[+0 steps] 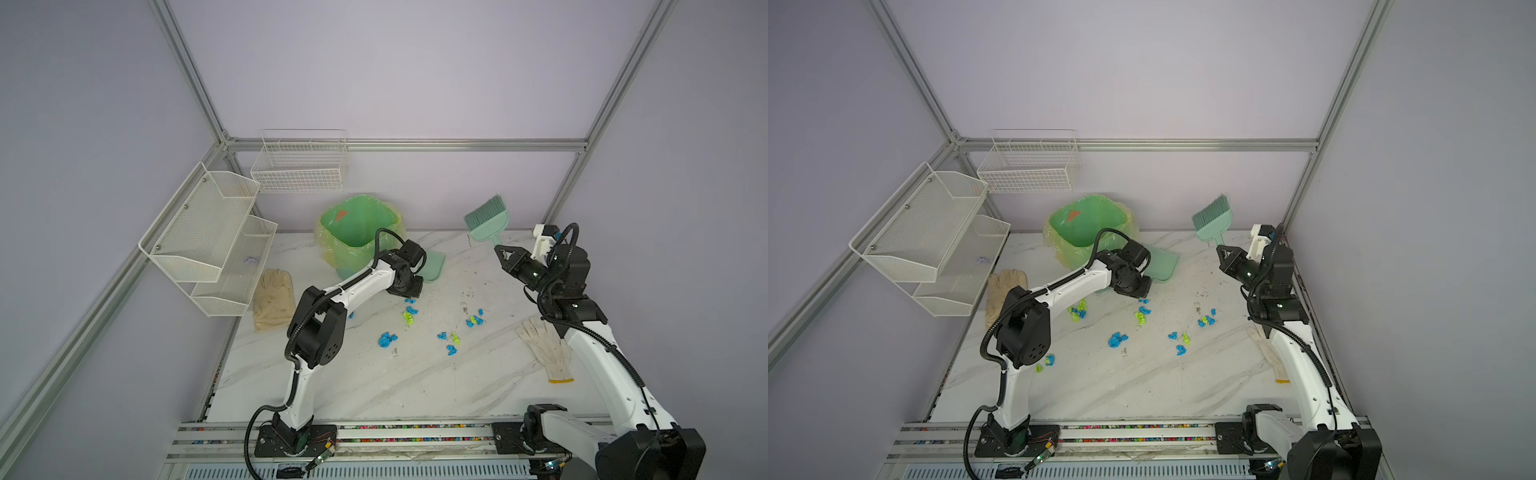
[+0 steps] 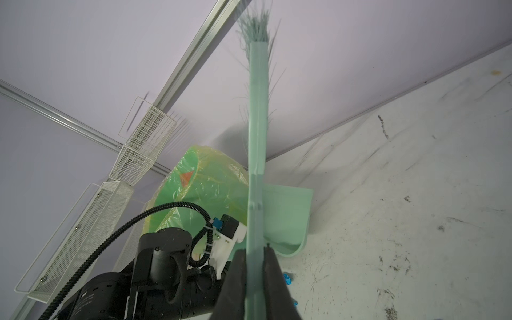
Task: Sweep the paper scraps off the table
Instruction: 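Drag the dustpan toward the scraps with the left gripper while the right lowers the brush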
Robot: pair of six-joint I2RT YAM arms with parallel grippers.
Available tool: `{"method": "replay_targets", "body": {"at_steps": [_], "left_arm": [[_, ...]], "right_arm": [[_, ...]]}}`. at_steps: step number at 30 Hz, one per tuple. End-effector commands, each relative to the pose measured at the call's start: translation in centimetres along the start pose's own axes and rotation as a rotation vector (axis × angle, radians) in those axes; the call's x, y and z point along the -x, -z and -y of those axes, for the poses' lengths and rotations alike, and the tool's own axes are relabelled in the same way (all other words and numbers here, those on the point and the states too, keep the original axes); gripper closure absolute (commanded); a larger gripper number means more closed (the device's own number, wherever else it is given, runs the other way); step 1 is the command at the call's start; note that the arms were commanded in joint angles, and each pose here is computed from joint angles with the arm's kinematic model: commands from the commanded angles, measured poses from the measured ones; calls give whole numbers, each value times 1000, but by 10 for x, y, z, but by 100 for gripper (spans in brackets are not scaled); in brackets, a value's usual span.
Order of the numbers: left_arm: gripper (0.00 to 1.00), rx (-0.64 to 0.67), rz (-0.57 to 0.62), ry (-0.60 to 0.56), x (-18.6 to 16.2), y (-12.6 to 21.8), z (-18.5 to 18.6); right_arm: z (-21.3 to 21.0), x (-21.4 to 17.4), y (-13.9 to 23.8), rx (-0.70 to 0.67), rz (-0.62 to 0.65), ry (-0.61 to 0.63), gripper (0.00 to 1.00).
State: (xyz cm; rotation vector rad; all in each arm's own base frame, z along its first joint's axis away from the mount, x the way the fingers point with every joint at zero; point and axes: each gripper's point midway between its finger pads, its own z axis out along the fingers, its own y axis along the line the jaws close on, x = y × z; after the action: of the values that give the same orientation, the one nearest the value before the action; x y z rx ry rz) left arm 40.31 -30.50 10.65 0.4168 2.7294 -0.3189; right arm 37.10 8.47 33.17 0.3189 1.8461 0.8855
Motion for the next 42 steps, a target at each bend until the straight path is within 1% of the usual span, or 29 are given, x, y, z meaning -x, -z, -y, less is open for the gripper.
{"method": "replay_targets", "body": {"at_steps": [1,3,6,11,14,17,21,27,31,37,42], "left_arm": [[100,-102,59,-12,19,42,23],[100,-127,40,-19,15,46,27],[100,-157,8,-41,7,50,33],[100,-166,-42,-97,-9,55,38],[100,-166,-76,-175,-20,57,45],[100,-139,-111,-269,-29,58,50],[100,-96,-149,-329,-34,57,53],[100,-135,-155,-376,-34,63,66],[100,-125,-171,-415,-35,66,65],[100,-126,-199,-493,-41,64,64],[100,-177,-209,-577,-45,65,70]], "right_arm": [[15,10,6,-137,8,19,100],[28,10,5,-222,-16,-6,100],[39,3,1,-297,-97,1,100],[62,-7,11,-454,-190,20,100],[73,-14,21,-531,-236,31,100],[85,-21,29,-608,-282,36,100],[86,-30,28,-649,-334,22,100],[95,-44,43,-767,-443,76,100],[108,-57,52,-838,-530,103,100],[118,-70,62,-876,-592,113,100],[126,-75,69,-917,-642,146,100]]}}
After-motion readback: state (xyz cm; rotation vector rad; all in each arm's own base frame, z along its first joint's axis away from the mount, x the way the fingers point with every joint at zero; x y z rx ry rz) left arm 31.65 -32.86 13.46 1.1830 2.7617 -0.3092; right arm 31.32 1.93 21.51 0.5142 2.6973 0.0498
